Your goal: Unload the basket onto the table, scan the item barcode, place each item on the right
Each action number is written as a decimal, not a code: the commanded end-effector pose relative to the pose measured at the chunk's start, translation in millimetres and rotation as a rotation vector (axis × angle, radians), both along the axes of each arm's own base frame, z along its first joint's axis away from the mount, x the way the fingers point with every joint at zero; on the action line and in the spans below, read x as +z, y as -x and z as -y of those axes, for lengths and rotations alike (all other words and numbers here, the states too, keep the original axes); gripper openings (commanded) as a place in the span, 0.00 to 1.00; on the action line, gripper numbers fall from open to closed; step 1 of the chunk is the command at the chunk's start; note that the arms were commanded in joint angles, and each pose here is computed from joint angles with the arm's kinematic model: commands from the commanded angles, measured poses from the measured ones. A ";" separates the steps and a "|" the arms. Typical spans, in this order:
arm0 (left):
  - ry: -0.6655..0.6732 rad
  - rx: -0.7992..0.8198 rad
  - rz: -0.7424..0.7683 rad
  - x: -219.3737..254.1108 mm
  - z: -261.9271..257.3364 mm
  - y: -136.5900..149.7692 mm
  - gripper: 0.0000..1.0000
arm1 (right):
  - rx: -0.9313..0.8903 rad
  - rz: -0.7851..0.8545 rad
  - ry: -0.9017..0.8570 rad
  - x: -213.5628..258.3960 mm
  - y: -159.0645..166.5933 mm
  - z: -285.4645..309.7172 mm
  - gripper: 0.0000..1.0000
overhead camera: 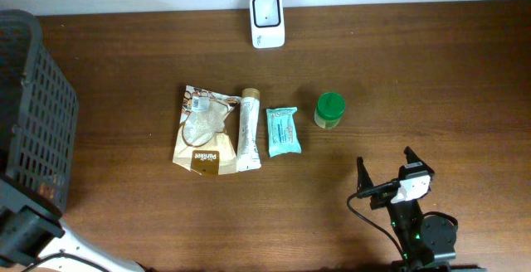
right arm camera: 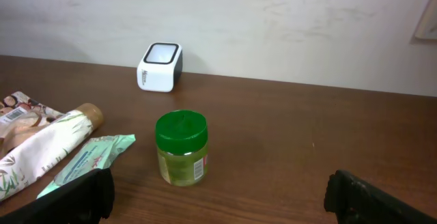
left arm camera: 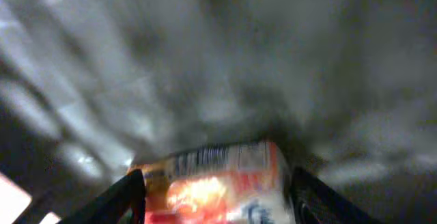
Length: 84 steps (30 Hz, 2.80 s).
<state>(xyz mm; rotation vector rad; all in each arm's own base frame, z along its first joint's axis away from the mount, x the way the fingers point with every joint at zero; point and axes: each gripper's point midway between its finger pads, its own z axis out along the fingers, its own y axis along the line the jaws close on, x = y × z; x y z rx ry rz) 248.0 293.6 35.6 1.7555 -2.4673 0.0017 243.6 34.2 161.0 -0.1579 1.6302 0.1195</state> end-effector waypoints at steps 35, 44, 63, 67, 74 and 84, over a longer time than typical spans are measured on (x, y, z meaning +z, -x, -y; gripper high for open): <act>-0.416 -0.420 0.719 331.8 116.3 -136.3 0.00 | 0.004 -0.004 -0.004 -3.0 0.0 -0.5 0.98; -0.203 -0.964 0.763 298.7 346.0 -186.9 0.00 | 0.004 -0.004 -0.004 -3.0 0.0 -0.6 0.98; 0.113 -0.871 0.473 110.6 581.0 -170.0 0.00 | 0.004 -0.004 -0.004 -3.0 0.0 -0.5 0.98; 0.162 -0.813 0.457 111.1 583.2 -167.6 0.00 | 0.012 0.056 -0.008 11.8 -0.3 -2.0 0.98; 0.274 -0.715 0.435 114.8 570.6 -175.9 0.00 | 0.201 0.109 -0.084 29.4 9.2 -33.2 0.98; 0.327 -0.585 0.391 115.5 536.2 -186.9 0.00 | 0.336 -0.018 -0.236 67.5 19.3 -55.6 0.98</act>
